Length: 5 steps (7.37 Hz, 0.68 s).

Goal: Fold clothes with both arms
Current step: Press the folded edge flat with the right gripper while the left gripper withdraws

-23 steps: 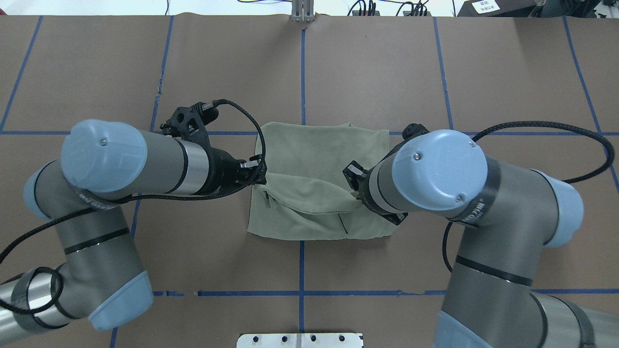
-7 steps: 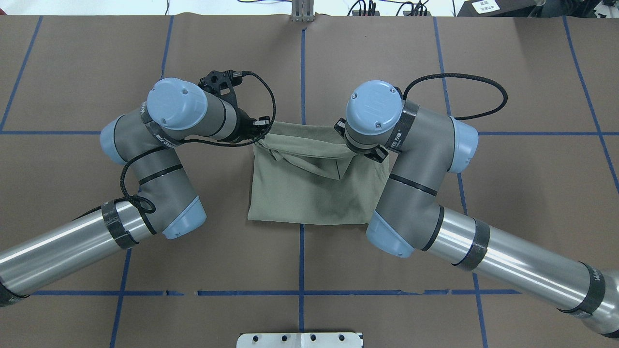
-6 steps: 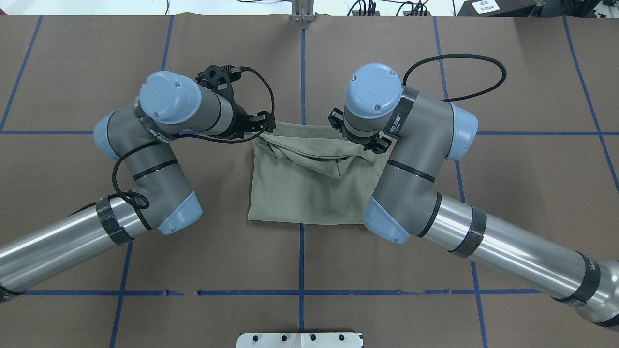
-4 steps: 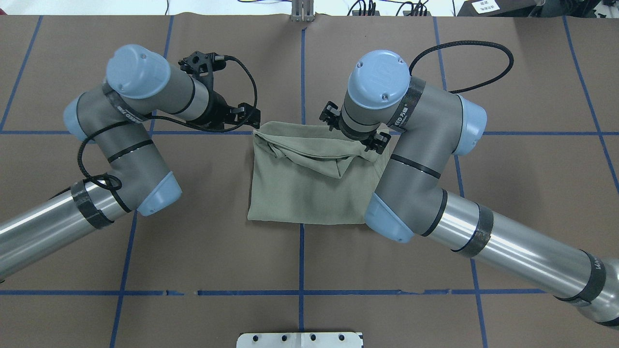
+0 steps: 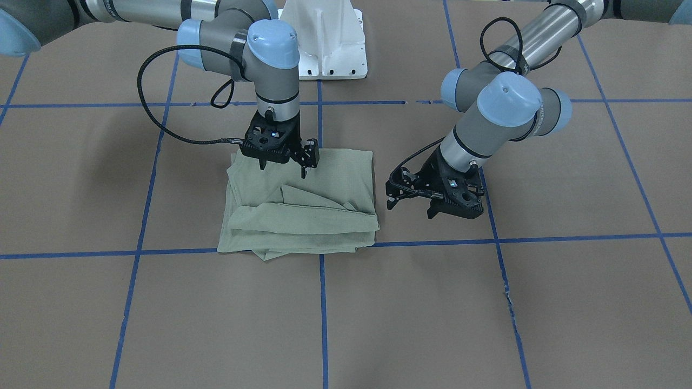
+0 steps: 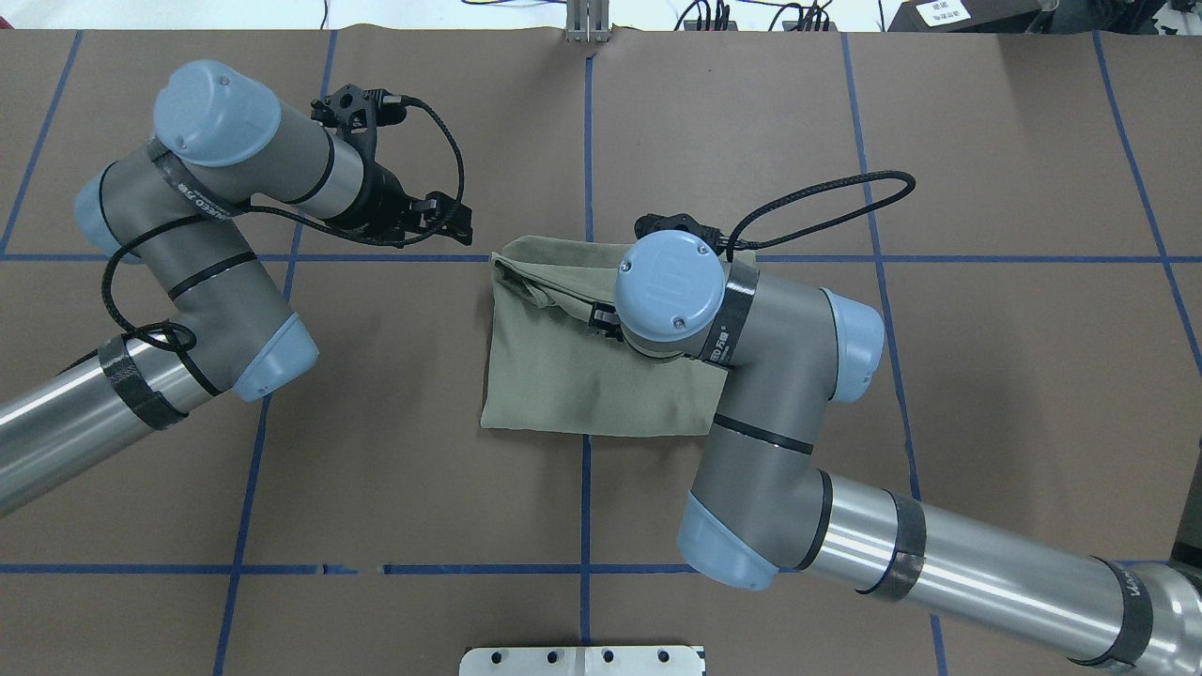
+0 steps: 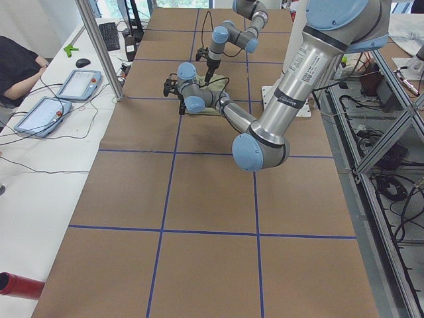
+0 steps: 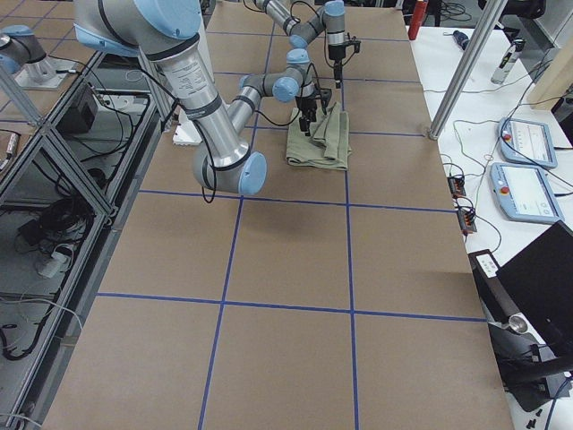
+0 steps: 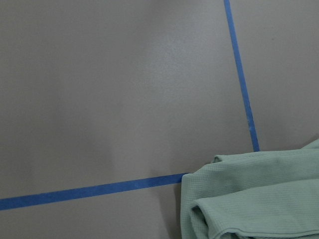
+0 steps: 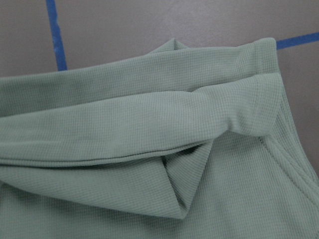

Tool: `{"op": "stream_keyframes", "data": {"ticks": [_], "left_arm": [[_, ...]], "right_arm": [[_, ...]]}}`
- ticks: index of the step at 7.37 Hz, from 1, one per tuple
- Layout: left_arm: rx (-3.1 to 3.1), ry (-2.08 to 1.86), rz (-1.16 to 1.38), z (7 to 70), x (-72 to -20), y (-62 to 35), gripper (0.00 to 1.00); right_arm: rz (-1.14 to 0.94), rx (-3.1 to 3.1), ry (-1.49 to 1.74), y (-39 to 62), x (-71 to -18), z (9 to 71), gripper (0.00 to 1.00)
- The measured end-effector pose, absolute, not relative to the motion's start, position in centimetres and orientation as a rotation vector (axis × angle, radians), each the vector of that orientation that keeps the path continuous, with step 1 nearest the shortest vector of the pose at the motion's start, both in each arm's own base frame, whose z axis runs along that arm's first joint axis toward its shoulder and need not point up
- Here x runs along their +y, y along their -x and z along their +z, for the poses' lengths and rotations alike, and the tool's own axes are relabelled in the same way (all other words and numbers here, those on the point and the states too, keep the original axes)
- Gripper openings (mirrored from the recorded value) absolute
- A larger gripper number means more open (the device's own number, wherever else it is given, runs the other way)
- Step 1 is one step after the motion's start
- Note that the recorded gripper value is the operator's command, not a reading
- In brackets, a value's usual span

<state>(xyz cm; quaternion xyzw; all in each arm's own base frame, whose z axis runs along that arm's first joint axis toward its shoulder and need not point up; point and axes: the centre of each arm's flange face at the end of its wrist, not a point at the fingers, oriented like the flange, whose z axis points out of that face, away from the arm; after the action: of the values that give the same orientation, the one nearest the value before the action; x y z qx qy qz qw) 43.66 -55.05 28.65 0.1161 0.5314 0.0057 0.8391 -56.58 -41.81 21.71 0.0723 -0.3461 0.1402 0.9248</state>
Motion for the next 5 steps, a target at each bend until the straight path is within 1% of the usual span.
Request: {"op": "stream_keyframes", "data": {"ticks": [3, 5], "left_arm": [[1.134, -0.251, 0.012, 28.7, -55.0, -43.5, 1.0], [1.136, -0.252, 0.01, 28.9, -54.9, -43.5, 1.0]], "right_arm": [[0.171, -0.618, -0.214, 58.7, -42.4, 24.0, 1.0], [0.162, -0.58, -0.227, 59.3, -44.6, 24.5, 1.0]]}}
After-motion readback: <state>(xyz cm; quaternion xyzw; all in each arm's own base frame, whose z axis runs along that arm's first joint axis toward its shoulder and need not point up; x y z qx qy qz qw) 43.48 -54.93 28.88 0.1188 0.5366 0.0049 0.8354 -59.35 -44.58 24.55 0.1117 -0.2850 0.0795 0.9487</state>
